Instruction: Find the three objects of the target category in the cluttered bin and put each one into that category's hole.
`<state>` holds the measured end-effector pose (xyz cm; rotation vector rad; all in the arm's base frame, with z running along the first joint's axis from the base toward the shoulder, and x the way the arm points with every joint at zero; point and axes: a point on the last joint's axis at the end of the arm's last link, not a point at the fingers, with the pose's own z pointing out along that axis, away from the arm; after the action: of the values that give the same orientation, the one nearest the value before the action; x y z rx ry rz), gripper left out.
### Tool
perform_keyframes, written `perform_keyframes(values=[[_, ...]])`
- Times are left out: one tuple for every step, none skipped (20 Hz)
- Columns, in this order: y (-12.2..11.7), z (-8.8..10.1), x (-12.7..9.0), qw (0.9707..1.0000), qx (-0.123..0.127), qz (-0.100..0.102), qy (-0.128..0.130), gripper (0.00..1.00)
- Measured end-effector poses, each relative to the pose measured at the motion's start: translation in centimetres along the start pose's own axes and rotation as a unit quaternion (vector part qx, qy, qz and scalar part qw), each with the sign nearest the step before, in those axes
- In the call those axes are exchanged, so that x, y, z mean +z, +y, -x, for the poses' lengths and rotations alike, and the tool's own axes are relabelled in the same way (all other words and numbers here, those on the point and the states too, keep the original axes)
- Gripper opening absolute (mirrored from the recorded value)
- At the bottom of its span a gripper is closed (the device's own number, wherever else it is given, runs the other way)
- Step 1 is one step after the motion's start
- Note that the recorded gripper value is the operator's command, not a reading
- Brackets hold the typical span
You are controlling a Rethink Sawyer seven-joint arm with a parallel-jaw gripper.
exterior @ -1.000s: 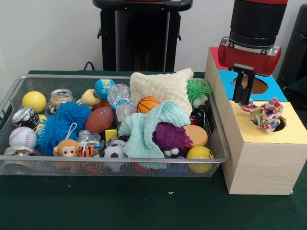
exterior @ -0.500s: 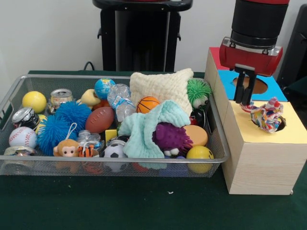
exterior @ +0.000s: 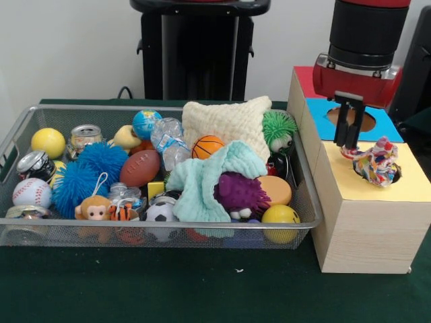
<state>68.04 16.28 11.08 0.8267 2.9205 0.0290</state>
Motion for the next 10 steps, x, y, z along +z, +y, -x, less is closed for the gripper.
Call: perform_keyframes(values=[[0.08,-0.03,0.02,1.0000,0.000,0.001,0.001,0.00],[0.25,-0.10,0.07,1.0000,0.002,0.003,0.002,0.00],[0.40,-0.17,0.12,1.0000,0.002,0.005,0.004,0.00],[0.49,-0.23,0.16,1.0000,0.003,0.006,0.004,0.00],[0.55,-0.26,0.18,1.0000,0.003,0.006,0.005,0.00],[0.69,-0.34,0.24,0.9999,0.003,0.008,0.006,0.00],[0.75,-0.37,0.27,0.9999,0.003,0.008,0.007,0.00],[0.85,-0.45,0.35,0.9999,0.003,0.009,0.008,0.00],[0.89,-0.49,0.39,0.9999,0.003,0.010,0.009,0.00],[0.95,-0.57,0.48,0.9999,0.003,0.010,0.010,0.00]])
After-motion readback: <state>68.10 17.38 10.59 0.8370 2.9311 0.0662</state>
